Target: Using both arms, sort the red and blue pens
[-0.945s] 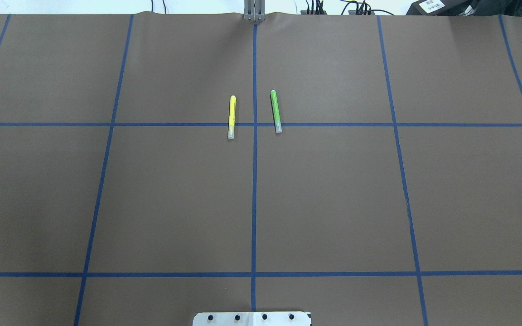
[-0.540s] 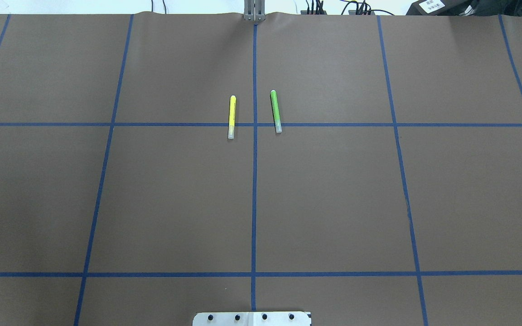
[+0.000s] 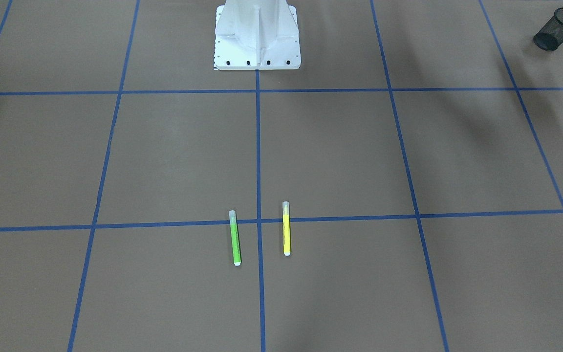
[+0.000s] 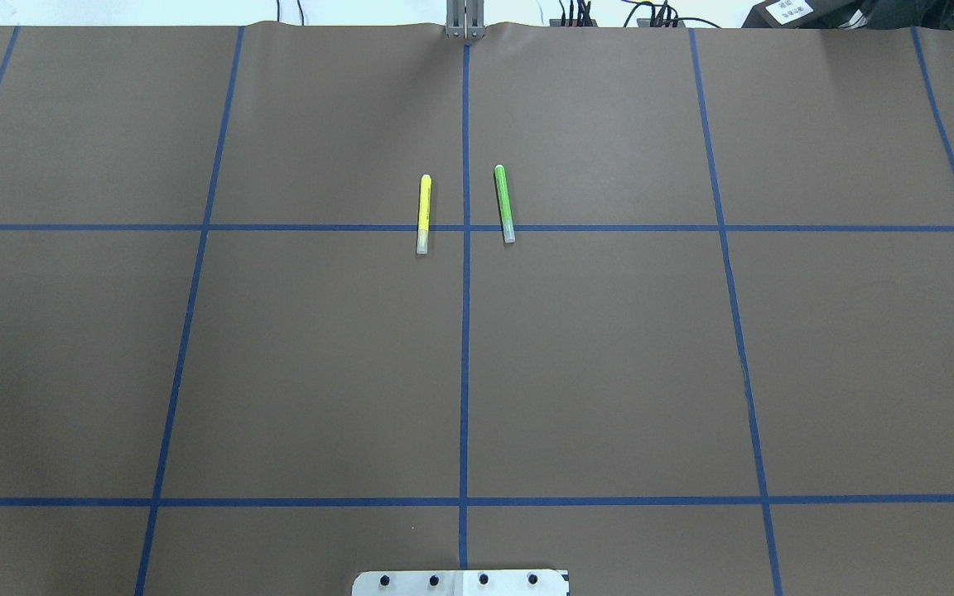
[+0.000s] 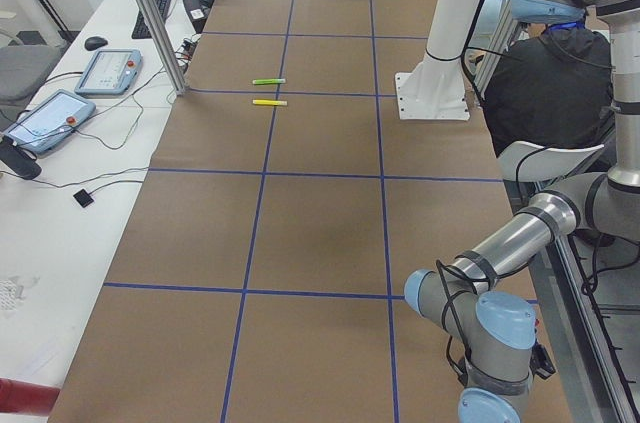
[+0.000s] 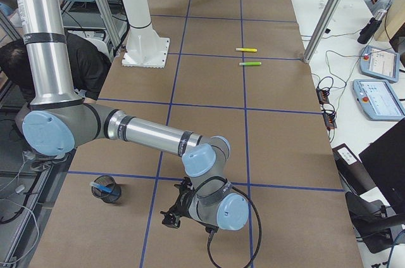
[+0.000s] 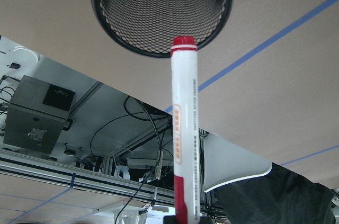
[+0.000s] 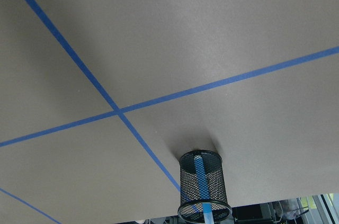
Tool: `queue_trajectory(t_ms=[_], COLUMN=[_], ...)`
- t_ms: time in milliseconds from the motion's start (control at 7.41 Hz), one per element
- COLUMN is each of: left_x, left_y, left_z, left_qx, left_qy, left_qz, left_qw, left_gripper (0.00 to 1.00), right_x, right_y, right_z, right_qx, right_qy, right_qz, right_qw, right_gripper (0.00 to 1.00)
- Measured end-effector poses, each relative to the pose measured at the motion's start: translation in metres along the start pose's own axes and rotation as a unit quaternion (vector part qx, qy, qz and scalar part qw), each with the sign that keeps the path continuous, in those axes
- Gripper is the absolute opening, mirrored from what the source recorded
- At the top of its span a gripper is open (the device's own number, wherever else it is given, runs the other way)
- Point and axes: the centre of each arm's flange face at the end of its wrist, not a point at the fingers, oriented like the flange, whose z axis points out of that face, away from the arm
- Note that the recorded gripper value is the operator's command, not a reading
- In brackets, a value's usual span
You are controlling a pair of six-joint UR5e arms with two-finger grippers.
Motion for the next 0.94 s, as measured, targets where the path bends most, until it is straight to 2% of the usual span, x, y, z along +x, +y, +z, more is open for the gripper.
queue_trajectory(t_ms=[540,810,945], left_x=[-0.023,-0.029,-0.031], left_y=[-0.027,-0.032,-0.034], left_z=[0.009,0.015,0.015], left_qx=[-0.008,-0.010,-0.006], left_qy=[0.006,0.007,0.005], left_qz=[-0.005,-0.006,-0.004], left_qw=[0.9999,0.9999,1.0000], left_gripper=[0.01,1.00,1.00], right_x=[-0.005,-0.005,-0.005], right_y=[0.000,0.000,0.000], right_z=[-0.004,-0.004,-0.005], right_qx=[0.009,0.010,0.010], right_qy=[-0.002,-0.002,-0.002], right_qz=[-0.005,-0.005,-0.006], right_qw=[0.9999,0.9999,0.9999], right_gripper=[1.00,1.00,1.00])
